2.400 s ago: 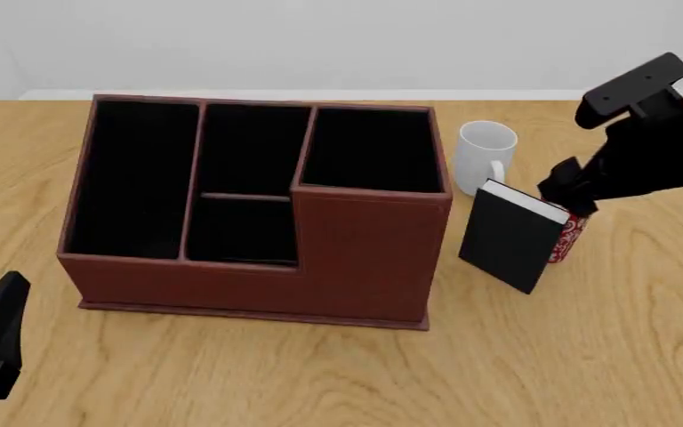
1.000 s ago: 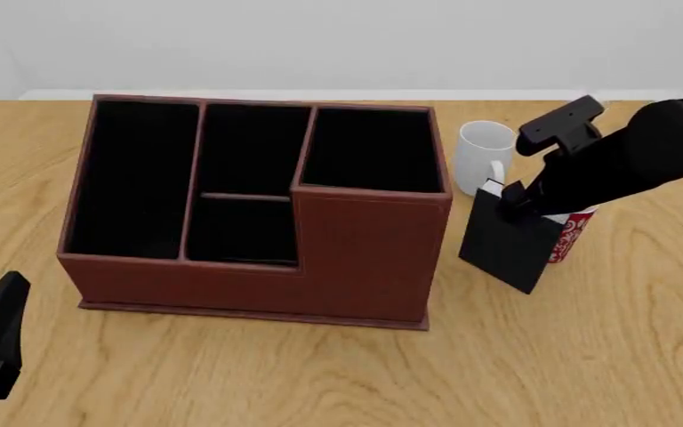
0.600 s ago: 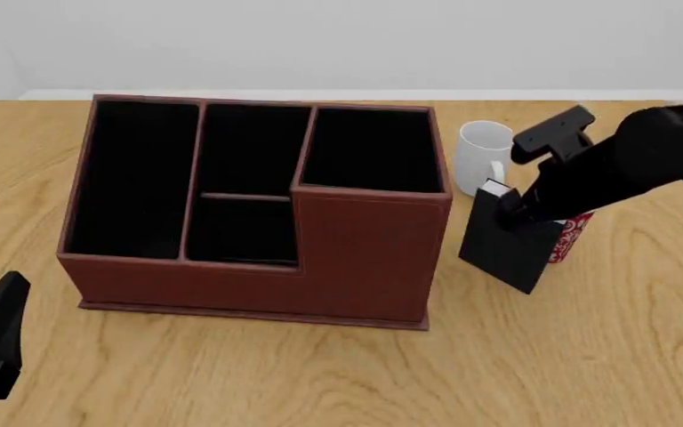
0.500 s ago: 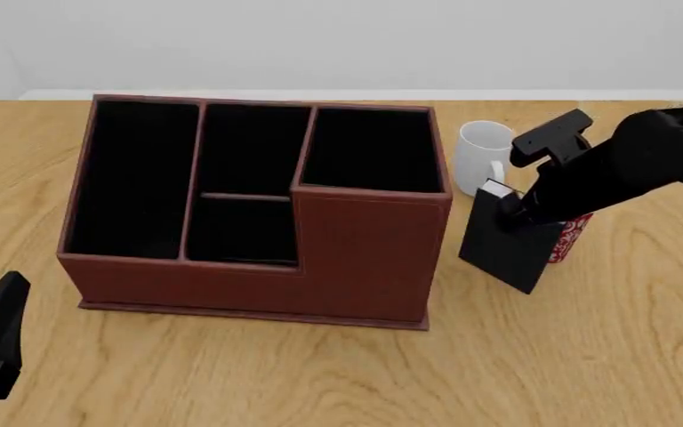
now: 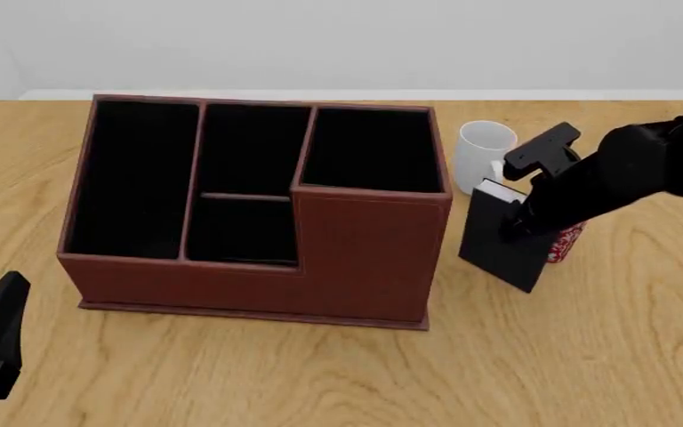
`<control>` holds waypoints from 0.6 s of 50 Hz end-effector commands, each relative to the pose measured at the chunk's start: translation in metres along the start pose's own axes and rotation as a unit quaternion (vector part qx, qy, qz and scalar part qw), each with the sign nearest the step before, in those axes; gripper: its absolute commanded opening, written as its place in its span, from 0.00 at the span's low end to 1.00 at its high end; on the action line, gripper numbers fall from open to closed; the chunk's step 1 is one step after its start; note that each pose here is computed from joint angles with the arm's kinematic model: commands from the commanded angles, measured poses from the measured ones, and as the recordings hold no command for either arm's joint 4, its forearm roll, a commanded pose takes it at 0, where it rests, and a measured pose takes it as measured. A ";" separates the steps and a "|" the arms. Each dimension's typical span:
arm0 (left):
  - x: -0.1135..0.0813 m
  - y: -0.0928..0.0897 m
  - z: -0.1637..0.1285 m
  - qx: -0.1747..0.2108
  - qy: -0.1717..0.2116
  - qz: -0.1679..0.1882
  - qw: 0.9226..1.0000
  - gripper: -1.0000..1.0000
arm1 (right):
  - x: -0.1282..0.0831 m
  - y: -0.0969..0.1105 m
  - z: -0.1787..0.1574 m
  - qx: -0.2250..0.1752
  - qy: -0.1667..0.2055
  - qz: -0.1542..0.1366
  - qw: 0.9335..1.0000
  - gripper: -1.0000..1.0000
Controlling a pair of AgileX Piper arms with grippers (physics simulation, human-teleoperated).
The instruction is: Pick up the book and place it in the right compartment of the caddy.
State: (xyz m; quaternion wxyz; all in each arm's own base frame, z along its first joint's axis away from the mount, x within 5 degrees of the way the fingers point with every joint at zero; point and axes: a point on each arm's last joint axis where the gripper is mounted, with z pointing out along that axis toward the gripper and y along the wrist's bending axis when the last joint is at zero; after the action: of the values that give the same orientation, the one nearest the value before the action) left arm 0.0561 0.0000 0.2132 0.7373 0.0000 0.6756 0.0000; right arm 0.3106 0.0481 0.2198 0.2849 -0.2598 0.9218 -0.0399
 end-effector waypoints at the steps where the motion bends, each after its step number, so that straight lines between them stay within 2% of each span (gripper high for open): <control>1: 0.000 0.000 0.000 0.000 0.000 0.000 1.000 1.00 | 0.005 0.009 0.010 -0.015 0.011 0.020 1.000 0.00; 2: 0.000 0.000 0.000 0.000 0.000 0.000 1.000 1.00 | 0.006 0.013 0.009 -0.019 0.012 0.014 1.000 0.00; 18: 0.000 0.000 0.000 0.000 0.000 0.000 1.000 1.00 | 0.008 0.036 -0.020 -0.035 -0.001 0.017 0.999 0.00; 30: 0.000 0.000 0.000 0.000 0.000 0.000 1.000 1.00 | 0.031 0.042 -0.047 -0.031 -0.018 0.045 0.998 0.00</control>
State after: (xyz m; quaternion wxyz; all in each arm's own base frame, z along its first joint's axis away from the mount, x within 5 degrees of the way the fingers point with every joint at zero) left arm 0.0561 0.0000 0.2132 0.7373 0.0000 0.6756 0.0000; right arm 0.2650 0.0690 0.2256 0.2796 -0.2577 0.9249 -0.0050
